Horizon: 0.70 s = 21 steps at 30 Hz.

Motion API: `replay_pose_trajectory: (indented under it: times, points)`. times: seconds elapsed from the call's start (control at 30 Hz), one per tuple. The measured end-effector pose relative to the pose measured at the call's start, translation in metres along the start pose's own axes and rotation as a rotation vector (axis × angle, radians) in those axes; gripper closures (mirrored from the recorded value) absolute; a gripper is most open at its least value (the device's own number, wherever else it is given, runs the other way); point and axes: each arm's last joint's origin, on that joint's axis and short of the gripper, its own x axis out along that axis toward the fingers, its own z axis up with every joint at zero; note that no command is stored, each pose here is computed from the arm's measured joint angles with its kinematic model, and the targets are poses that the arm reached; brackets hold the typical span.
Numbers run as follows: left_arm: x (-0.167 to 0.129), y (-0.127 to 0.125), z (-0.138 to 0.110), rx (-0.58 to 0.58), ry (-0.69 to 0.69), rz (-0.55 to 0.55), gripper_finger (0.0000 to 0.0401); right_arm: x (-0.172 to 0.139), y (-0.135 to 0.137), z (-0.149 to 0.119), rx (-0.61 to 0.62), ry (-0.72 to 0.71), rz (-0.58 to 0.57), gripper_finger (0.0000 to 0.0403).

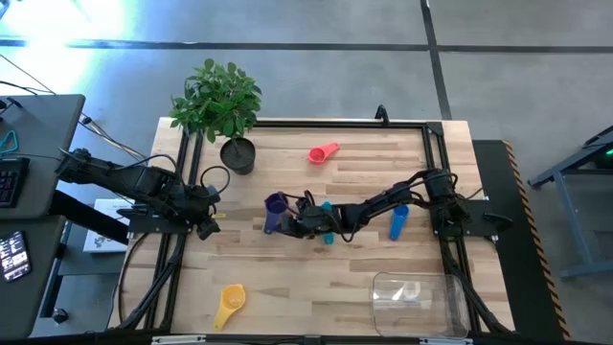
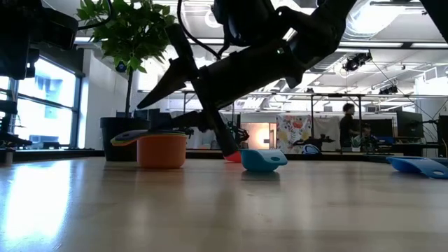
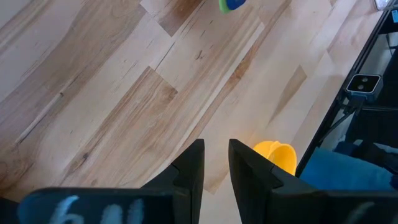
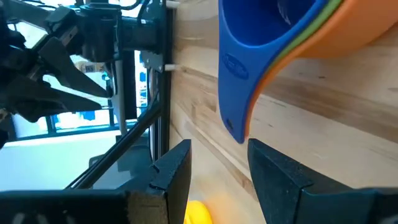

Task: Nest measuring cups in basket
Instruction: Stack the violet measuring cup on the green measuring cup

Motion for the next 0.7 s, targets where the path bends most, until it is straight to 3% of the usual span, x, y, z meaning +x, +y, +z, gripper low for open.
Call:
replay_pose_trajectory:
  times: [0.43,0.7]
  points:
    - [0.000,0.000,0.000,0.000,0.000,0.000,0.0339,0.006,0.012,0.009,-0.041,-0.031,-0.098,0.0253]
    - [0.000,0.000,0.000,0.000,0.000,0.000,0.0339,0.006,0.013,0.009,-0.039,-0.030,-0.084,0.0253]
